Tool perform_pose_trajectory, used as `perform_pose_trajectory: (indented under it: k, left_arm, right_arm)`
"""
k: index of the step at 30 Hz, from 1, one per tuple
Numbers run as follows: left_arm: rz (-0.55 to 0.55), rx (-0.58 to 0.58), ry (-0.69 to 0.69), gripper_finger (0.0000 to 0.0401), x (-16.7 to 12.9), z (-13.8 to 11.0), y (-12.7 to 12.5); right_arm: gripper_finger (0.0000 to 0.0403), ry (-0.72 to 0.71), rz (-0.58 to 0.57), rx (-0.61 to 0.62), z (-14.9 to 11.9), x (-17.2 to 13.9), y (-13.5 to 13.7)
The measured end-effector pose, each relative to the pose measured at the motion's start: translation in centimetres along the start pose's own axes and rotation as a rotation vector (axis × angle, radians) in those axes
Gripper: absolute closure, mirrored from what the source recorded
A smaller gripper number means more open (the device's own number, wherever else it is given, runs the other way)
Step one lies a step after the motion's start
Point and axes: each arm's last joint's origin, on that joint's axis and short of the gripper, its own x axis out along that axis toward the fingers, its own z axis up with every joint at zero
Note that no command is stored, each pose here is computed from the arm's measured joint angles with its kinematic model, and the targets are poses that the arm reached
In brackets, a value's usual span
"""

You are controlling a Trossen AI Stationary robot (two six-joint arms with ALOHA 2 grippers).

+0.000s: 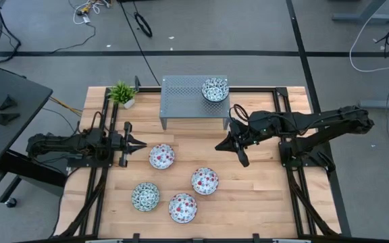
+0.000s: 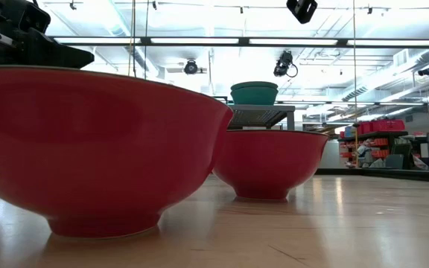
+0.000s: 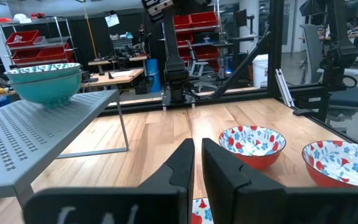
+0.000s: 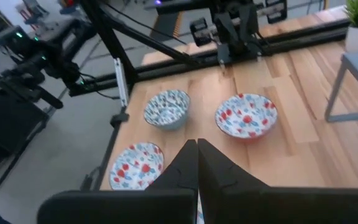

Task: Pick & Place Mini bowls
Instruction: Put the right red and white patterned bowl on the shelf

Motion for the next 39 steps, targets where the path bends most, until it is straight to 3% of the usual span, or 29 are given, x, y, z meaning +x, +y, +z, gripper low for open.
perform_pose_trajectory:
  k: [12,22,39]
  left_arm:
    - [0.000,0.000,0.001,0.0364,0.0,0.0,0.0]
    - [0.000,0.000,0.000,0.0364,0.0,0.0,0.0]
    - [0.000,0.000,0.000,0.0364,0.0,0.0,0.0]
  right_arm:
    - [0.0403,-0.084,0.057,0.154,0.8,0.0,0.9]
    - [0.0403,-0.157,0.031,0.230,1.3,0.0,0.9]
    - [0.0403,-0.207,0.021,0.278,2.9,-0.8,1.4]
